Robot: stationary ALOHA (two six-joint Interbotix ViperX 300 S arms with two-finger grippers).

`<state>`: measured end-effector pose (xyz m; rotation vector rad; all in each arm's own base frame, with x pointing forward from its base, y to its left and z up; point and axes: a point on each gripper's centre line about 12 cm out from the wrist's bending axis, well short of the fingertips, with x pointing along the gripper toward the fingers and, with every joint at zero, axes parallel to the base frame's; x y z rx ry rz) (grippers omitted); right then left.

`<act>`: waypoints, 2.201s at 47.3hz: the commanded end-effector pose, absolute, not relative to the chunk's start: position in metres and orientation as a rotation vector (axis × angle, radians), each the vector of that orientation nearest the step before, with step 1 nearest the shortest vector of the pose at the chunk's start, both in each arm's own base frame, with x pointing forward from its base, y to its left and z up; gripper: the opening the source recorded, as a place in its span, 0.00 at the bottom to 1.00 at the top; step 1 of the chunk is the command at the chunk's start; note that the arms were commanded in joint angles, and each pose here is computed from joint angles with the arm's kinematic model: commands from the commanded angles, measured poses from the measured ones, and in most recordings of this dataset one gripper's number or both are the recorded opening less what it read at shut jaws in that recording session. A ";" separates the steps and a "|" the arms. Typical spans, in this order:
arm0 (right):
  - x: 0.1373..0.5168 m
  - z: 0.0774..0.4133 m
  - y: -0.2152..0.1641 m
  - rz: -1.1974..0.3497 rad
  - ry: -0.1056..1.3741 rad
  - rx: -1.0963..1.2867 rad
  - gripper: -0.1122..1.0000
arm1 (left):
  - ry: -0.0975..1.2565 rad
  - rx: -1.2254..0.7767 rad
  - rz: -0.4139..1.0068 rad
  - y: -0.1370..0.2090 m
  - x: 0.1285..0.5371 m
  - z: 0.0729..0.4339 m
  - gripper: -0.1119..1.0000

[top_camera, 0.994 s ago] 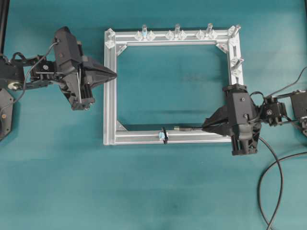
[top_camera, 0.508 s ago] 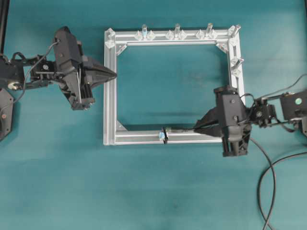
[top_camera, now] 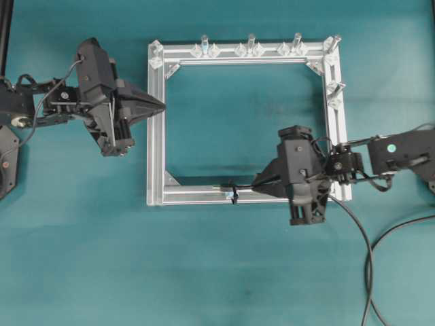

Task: Insert the wire through the string loop located in the center.
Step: 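Push the USB plug through the black cable-tie loop with the right gripper, then move the left gripper toward the plug emerging from the loop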

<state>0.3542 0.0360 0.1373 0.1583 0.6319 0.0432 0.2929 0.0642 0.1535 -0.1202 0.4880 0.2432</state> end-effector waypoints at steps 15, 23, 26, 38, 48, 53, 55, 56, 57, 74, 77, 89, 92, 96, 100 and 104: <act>0.378 0.146 0.038 0.050 0.588 0.157 0.17 | 0.460 -0.119 0.239 0.064 0.295 0.161 0.10; 0.380 0.146 0.039 0.050 0.586 0.159 0.17 | 0.454 -0.118 0.239 0.064 0.297 0.163 0.10; 0.380 0.146 0.039 0.049 0.589 0.158 0.17 | 0.456 -0.118 0.239 0.064 0.297 0.163 0.10; 0.379 0.145 0.039 0.050 0.592 0.155 0.17 | 0.457 -0.120 0.239 0.064 0.296 0.162 0.10; 0.378 0.145 0.038 0.049 0.594 0.158 0.17 | 0.454 -0.123 0.240 0.064 0.297 0.163 0.10; 0.378 0.144 0.038 0.049 0.595 0.158 0.17 | 0.453 -0.127 0.240 0.064 0.297 0.163 0.10; 0.378 0.144 0.038 0.049 0.597 0.156 0.17 | 0.453 -0.132 0.241 0.064 0.297 0.163 0.10; 0.378 0.144 0.038 0.048 0.597 0.158 0.17 | 0.452 -0.136 0.242 0.064 0.297 0.163 0.10; 0.378 0.144 0.038 0.048 0.597 0.158 0.17 | 0.450 -0.139 0.242 0.064 0.297 0.164 0.10; 0.378 0.144 0.038 0.049 0.594 0.157 0.17 | 0.517 -0.135 0.197 0.050 0.299 0.160 0.10; 0.378 0.144 0.038 0.049 0.592 0.158 0.17 | 0.544 -0.134 0.182 0.045 0.301 0.159 0.10; 0.379 0.145 0.038 0.050 0.591 0.157 0.17 | 0.661 -0.127 0.152 0.038 0.307 0.159 0.35; 0.378 0.145 0.038 0.050 0.589 0.157 0.17 | 0.675 -0.122 0.149 0.038 0.307 0.159 0.50; 0.379 0.145 0.038 0.050 0.591 0.157 0.17 | 0.684 -0.110 0.141 0.037 0.308 0.160 0.68; 0.378 0.145 0.039 0.051 0.591 0.156 0.17 | 0.678 -0.085 0.123 0.034 0.311 0.163 0.83; 0.379 0.145 0.038 0.050 0.591 0.157 0.17 | 0.667 -0.060 0.100 0.029 0.316 0.168 0.85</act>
